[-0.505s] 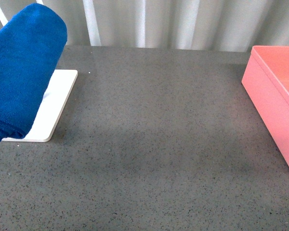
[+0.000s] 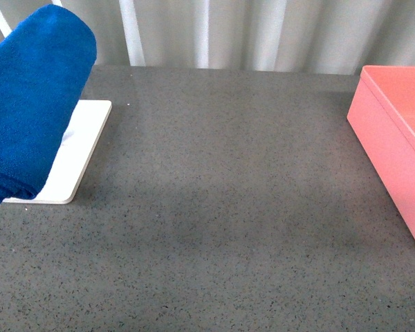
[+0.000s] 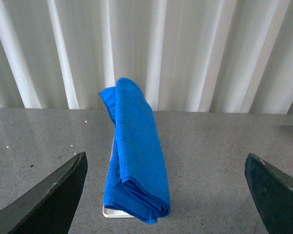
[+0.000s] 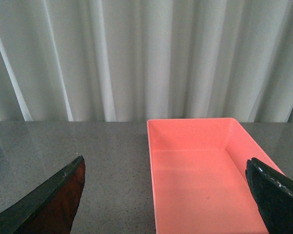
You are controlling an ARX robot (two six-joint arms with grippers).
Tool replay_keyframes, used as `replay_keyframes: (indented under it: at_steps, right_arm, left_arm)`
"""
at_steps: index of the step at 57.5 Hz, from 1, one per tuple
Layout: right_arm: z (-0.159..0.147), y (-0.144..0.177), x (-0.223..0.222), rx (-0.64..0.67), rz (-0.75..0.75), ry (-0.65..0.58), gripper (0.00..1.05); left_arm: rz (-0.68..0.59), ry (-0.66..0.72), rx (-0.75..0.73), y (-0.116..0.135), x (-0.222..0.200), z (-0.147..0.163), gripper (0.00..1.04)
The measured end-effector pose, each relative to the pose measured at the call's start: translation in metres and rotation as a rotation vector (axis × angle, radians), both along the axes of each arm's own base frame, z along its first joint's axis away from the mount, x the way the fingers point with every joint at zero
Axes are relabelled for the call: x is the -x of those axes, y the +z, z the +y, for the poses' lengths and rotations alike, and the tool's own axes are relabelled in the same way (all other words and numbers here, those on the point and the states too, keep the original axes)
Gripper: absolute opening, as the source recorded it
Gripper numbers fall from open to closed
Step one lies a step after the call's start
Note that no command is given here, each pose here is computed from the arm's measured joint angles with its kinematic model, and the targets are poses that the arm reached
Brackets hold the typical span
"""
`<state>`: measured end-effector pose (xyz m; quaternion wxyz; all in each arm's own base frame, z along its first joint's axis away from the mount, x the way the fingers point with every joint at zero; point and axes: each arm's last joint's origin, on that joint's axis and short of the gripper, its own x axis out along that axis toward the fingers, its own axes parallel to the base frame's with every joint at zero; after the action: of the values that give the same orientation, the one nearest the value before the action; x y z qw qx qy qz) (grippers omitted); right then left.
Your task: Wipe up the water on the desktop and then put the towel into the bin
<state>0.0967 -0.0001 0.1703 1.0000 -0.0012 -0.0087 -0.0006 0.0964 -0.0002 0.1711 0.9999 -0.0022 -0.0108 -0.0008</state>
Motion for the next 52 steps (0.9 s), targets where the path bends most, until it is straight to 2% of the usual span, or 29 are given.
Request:
replay_keyframes:
  at_steps: [52]
  right_arm:
    - [0.0, 0.0, 0.0, 0.0, 0.0, 0.0, 0.98]
  left_arm:
    - [0.0, 0.0, 0.0, 0.0, 0.0, 0.0, 0.98]
